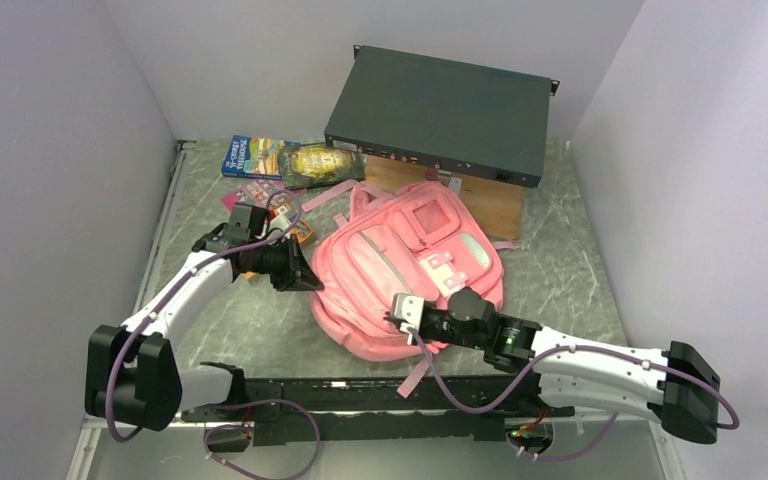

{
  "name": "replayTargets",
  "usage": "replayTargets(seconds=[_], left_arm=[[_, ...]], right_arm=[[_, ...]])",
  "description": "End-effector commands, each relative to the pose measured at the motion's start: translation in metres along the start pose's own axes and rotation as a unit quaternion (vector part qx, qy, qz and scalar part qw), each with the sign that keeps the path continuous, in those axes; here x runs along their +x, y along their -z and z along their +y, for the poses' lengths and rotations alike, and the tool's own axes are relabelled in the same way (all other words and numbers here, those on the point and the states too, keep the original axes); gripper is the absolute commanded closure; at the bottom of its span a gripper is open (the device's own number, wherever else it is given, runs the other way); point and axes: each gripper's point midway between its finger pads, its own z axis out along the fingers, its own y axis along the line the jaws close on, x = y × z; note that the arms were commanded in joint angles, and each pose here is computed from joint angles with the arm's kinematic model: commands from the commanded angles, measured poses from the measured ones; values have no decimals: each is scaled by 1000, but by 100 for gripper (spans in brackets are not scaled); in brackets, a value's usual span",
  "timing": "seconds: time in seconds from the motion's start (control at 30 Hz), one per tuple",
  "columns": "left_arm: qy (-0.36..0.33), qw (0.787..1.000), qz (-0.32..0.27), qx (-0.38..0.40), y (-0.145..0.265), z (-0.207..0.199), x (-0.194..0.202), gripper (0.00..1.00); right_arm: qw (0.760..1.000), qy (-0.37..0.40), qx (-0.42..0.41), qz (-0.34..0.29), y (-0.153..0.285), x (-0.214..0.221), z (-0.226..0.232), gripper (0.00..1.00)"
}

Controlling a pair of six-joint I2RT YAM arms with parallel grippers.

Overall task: Pack the student bag
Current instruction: Zip the student bag at the center of the board.

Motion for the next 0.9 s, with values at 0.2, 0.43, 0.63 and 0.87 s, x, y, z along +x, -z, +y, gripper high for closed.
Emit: replayTargets(seconds=[0.2, 0.43, 0.63, 0.87], left_arm=[[-80, 992, -68, 69, 33, -39, -45, 100], [-86, 989, -89, 83, 49, -53, -38, 100], [-79, 988, -91, 92, 48, -55, -38, 100], [-85, 988, -94, 84, 52, -56, -40, 100]], right_arm=[[998, -32, 58, 11, 5, 24, -8, 95], [996, -13, 72, 45, -4, 38, -15, 100], [991, -108, 70, 41, 11, 17, -12, 100], [963, -249, 97, 23, 32, -1, -11, 100]])
